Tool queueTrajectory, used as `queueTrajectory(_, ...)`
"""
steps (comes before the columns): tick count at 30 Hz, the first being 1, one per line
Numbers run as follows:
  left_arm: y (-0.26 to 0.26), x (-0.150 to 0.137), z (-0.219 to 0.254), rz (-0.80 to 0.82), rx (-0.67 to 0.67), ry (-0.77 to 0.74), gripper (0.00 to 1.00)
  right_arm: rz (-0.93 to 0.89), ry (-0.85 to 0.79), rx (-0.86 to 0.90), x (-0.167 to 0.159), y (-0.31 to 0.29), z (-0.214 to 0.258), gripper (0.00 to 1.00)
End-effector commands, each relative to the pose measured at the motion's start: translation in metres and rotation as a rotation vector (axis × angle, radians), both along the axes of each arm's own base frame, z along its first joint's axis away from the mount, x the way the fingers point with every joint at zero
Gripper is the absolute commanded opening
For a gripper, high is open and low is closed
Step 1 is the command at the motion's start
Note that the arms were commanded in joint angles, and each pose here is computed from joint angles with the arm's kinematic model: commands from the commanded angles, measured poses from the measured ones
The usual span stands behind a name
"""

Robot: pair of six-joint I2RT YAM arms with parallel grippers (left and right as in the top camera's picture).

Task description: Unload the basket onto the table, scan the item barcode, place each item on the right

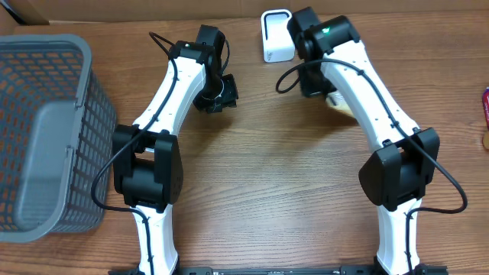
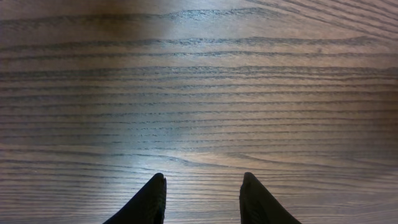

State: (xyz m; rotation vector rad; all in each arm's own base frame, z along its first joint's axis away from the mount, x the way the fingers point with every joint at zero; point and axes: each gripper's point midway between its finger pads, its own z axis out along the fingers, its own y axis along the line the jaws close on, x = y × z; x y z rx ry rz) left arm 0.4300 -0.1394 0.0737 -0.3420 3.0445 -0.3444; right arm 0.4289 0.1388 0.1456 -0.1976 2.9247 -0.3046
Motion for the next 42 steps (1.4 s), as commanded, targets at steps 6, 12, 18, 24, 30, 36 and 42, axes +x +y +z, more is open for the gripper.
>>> queueTrajectory(6, 0.003, -0.001, -0.007, -0.009, 0.017, 0.011, 0.33, 0.085, 0.102, 0.52, -0.018, 0.092, 0.015, 0.07)
queueTrajectory(12, 0.003, -0.002, -0.007, -0.01, 0.018, 0.011, 0.36, 0.091, 0.11, 0.548, -0.02, 0.097, 0.017, 0.57)
queueTrajectory(18, 0.003, -0.001, -0.007, -0.009, 0.018, 0.011, 0.36, 0.108, 0.1, 0.546, -0.017, 0.095, 0.017, 0.75)
queueTrajectory(24, 0.003, -0.002, -0.007, -0.009, 0.018, 0.013, 0.36, 0.049, 0.018, 0.559, 0.015, 0.062, 0.023, 0.64)
queueTrajectory(30, -0.022, -0.002, -0.001, -0.032, -0.097, 0.014, 0.22, -0.044, -0.019, 0.565, 0.036, 0.024, 0.012, 0.11)
queueTrajectory(36, -0.067, 0.006, 0.008, -0.075, -0.203, -0.054, 0.11, -0.117, 0.034, 0.573, 0.032, 0.011, -0.025, 0.04)
queueTrajectory(42, -0.108, 0.019, 0.015, -0.067, -0.257, -0.143, 0.04, -0.133, 0.061, 0.627, 0.028, 0.019, -0.064, 0.04)
